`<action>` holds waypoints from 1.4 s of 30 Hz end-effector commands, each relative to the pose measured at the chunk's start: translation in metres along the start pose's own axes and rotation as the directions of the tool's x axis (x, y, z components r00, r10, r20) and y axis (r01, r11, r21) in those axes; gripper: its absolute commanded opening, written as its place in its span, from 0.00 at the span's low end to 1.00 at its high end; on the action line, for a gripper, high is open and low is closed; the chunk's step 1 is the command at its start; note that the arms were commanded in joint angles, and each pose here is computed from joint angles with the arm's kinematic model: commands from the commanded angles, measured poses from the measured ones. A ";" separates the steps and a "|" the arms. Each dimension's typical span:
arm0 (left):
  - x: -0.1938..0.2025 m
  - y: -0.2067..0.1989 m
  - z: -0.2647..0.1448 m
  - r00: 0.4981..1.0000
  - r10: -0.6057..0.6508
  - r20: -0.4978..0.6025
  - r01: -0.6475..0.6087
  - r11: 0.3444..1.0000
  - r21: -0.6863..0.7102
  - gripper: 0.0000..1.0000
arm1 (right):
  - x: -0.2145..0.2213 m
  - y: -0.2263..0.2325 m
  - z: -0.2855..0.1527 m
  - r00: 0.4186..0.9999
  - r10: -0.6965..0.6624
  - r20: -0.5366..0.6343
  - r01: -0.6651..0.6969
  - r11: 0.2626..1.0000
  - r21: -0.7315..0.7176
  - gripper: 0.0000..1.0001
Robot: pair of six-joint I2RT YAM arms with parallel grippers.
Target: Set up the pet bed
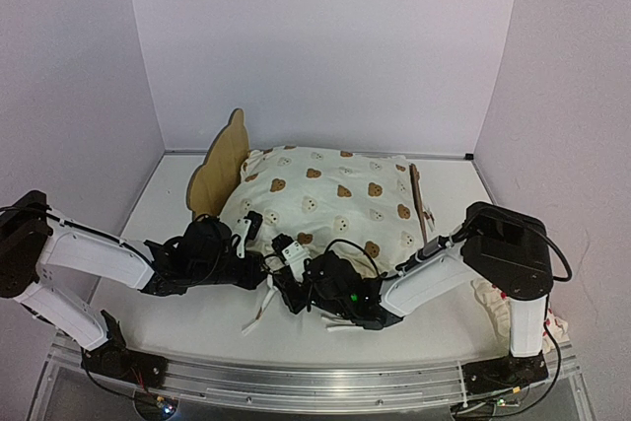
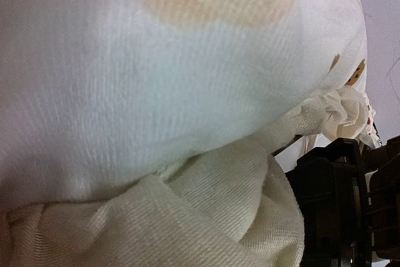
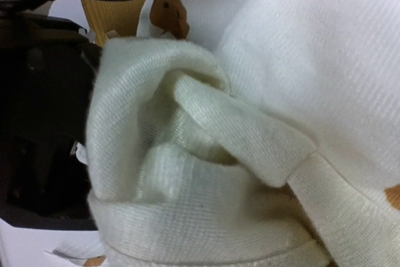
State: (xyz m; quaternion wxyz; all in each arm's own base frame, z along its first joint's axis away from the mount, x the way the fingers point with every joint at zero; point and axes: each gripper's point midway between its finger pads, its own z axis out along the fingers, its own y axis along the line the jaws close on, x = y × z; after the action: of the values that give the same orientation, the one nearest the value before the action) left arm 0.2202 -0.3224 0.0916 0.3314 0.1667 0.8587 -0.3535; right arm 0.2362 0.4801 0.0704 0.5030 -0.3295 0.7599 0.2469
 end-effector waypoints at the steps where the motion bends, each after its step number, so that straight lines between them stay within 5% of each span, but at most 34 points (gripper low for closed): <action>1: -0.014 -0.010 -0.005 0.999 0.015 0.032 -0.016 0.999 0.028 0.00 | -0.029 -0.003 0.007 0.996 0.018 0.090 -0.021 0.999 0.027 0.26; 17: -0.015 -0.010 -0.007 1.000 0.022 0.021 -0.023 1.000 0.015 0.01 | -0.024 -0.008 0.010 0.996 -0.008 0.083 0.003 0.998 0.059 0.00; 25: -0.011 0.001 -0.023 1.000 0.018 -0.014 -0.019 0.998 -0.062 0.45 | -0.026 -0.010 0.003 0.996 -0.006 0.086 0.000 0.998 0.063 0.00; 32: 0.006 0.014 -0.043 0.999 0.023 -0.046 -0.028 0.994 -0.101 0.48 | -0.022 -0.013 -0.002 0.997 0.008 0.077 -0.013 0.998 0.063 0.00; 42: 0.045 -0.001 -0.044 0.981 0.122 -0.151 -0.117 0.992 0.042 0.50 | -0.019 -0.015 -0.004 0.997 0.034 0.068 -0.039 0.997 0.071 0.00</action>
State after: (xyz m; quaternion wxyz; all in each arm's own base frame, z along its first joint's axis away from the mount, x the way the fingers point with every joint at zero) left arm 0.1830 -0.2796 0.0950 0.3070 0.2044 0.8722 -0.3214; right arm 0.2444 0.4716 0.0593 0.5123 -0.3211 0.7655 0.2202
